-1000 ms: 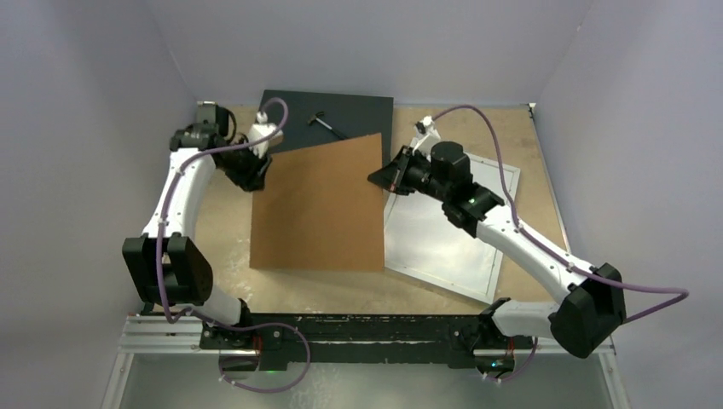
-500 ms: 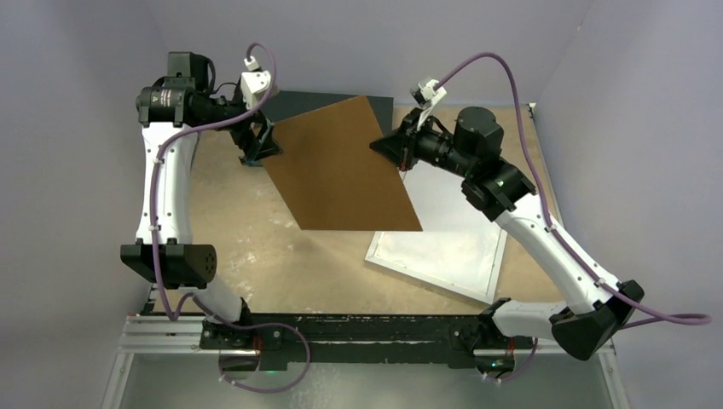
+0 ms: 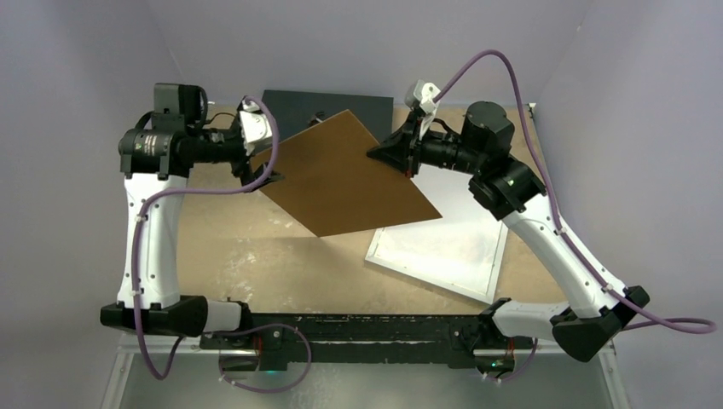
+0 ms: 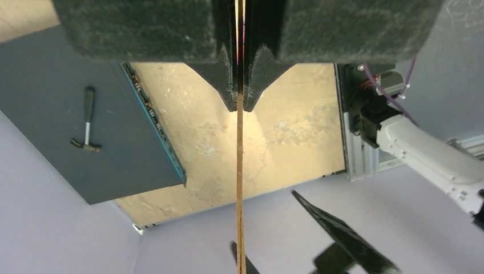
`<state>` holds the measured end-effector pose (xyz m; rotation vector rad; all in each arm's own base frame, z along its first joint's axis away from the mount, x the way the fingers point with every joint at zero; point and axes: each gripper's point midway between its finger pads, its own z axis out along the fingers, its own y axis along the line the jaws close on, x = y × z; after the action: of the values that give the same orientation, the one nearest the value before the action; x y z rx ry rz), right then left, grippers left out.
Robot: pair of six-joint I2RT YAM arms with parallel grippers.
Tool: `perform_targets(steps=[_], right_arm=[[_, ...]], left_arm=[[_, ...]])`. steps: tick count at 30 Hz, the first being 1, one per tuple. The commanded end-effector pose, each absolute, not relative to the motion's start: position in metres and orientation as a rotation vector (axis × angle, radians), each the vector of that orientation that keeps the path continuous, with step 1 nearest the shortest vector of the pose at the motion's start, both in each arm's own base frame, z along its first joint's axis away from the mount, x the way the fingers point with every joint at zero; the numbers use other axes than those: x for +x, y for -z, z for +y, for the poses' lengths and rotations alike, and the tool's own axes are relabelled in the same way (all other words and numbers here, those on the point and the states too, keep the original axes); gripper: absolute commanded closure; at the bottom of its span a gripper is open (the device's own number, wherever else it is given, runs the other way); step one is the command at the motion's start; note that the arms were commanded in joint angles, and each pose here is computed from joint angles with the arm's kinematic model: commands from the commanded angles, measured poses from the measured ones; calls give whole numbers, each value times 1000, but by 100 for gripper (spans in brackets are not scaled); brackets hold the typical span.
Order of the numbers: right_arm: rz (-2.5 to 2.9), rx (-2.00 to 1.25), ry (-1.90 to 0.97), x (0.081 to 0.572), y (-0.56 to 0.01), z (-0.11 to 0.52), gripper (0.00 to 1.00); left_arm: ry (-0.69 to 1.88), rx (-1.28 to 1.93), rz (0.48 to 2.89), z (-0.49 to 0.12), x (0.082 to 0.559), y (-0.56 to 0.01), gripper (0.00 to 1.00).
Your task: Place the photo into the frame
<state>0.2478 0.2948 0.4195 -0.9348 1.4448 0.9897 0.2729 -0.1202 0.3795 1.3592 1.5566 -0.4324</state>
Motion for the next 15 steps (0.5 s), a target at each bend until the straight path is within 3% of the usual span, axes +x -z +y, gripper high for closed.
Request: perform_targets(steps=[1,8,15], right_arm=[[1258,-1037,-1037,217,-459,293,100],[1261,-1071,-1033,218,-448,298,100],[1214,-1103,-1061,218,-451,307,100]], left_arm=[[500,1420,1584,-128,281,-353,2],[510,1413,1568,-133,284,-356,7],[677,1548,1636,-154,254,-317,36]])
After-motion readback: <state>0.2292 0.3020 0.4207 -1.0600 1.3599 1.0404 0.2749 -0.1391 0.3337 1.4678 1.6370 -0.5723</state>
